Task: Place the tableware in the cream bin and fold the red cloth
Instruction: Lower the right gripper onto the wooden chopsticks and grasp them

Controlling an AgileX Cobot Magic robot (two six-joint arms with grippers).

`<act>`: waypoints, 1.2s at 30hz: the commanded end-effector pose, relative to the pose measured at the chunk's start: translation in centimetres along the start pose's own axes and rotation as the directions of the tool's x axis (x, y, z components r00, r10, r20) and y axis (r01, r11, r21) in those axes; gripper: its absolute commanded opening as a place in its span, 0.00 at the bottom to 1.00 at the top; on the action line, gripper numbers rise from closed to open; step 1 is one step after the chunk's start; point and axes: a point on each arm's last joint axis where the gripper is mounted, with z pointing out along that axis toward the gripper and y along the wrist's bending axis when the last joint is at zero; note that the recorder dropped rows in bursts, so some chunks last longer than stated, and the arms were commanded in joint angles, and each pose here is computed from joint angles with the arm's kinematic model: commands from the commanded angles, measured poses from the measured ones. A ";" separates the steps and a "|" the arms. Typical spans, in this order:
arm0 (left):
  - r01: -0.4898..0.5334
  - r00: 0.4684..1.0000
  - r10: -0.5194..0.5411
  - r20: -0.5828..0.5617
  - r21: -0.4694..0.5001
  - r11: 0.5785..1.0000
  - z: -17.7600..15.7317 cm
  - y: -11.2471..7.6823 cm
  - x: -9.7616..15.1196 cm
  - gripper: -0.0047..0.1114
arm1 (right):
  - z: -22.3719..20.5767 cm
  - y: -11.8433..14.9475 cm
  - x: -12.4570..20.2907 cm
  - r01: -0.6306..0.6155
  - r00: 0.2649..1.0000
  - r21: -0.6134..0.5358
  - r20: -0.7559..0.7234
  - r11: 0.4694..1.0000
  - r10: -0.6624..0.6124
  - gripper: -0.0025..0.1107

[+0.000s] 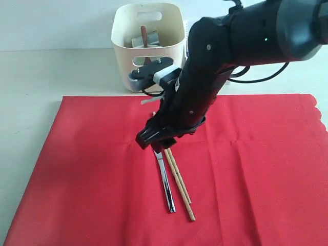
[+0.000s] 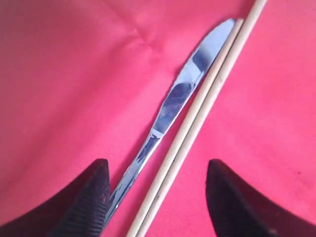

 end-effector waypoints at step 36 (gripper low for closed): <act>0.005 1.000 -0.005 0.012 -0.003 1.000 -0.1 0.0 -0.1 0.05 | 7.5 -1.5 1.6 -0.031 0.985 0.089 -0.167 0.996 0.046 0.23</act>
